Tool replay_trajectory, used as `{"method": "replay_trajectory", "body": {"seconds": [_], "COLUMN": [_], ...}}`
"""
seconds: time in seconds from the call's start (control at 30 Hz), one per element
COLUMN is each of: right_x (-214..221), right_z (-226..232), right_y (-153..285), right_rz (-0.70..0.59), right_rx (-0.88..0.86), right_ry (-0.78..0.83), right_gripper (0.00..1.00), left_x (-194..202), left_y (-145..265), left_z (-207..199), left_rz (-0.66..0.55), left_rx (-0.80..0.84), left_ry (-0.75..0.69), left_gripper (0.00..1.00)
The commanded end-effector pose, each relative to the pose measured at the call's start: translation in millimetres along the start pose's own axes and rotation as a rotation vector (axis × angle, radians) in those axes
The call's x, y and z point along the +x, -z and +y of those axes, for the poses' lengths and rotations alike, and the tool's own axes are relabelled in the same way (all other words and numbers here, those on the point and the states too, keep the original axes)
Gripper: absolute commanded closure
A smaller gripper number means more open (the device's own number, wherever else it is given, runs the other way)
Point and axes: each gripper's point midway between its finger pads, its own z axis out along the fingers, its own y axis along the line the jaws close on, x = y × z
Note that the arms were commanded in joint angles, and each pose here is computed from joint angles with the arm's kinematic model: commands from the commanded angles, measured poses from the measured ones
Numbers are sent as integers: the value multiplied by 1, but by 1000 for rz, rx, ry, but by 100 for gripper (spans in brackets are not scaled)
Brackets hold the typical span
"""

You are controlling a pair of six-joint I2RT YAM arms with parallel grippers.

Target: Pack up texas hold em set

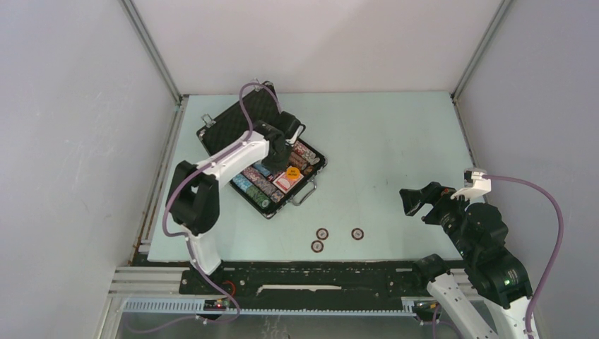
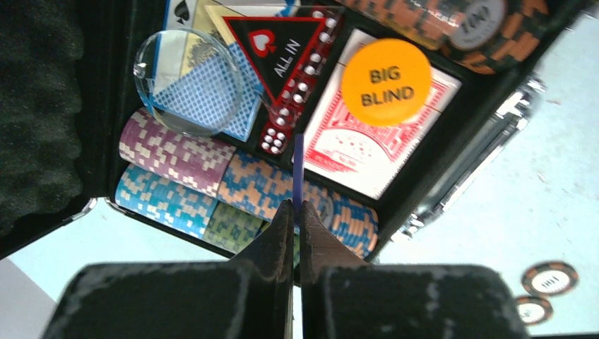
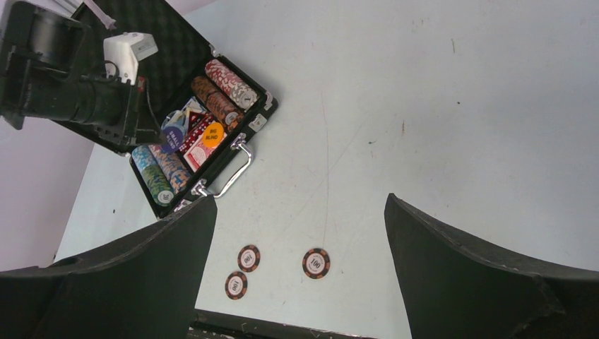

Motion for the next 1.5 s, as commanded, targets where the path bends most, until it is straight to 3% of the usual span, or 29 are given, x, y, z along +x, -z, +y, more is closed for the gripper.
{"method": "replay_trajectory", "body": {"seconds": [0.0, 0.23, 0.57, 0.77, 0.87, 1.2, 1.47], "right_x": [-5, -6, -6, -5, -5, -3, -3], "right_z": [4, 4, 4, 4, 4, 5, 5], "right_y": [-3, -2, -2, -3, -3, -6, -7], "right_rz": [-18, -21, -22, -19, -18, -11, -6], "right_rx": [-17, -19, -21, -19, -19, -22, -21], "right_ry": [14, 11, 13, 12, 12, 13, 16], "right_gripper": [1, 1, 1, 1, 1, 1, 1], "left_x": [-4, 4, 12, 24, 26, 29, 12], "left_y": [27, 23, -7, -23, -26, -18, 12], "left_z": [-12, -29, -38, -36, -27, -12, -14], "left_rz": [-78, -51, 7, 48, 45, 26, -86], "left_rx": [107, 344, 423, 411, 358, 263, 192], "left_ry": [42, 104, 174, 196, 203, 175, 107], "left_gripper": [100, 100, 99, 93, 79, 57, 35]}}
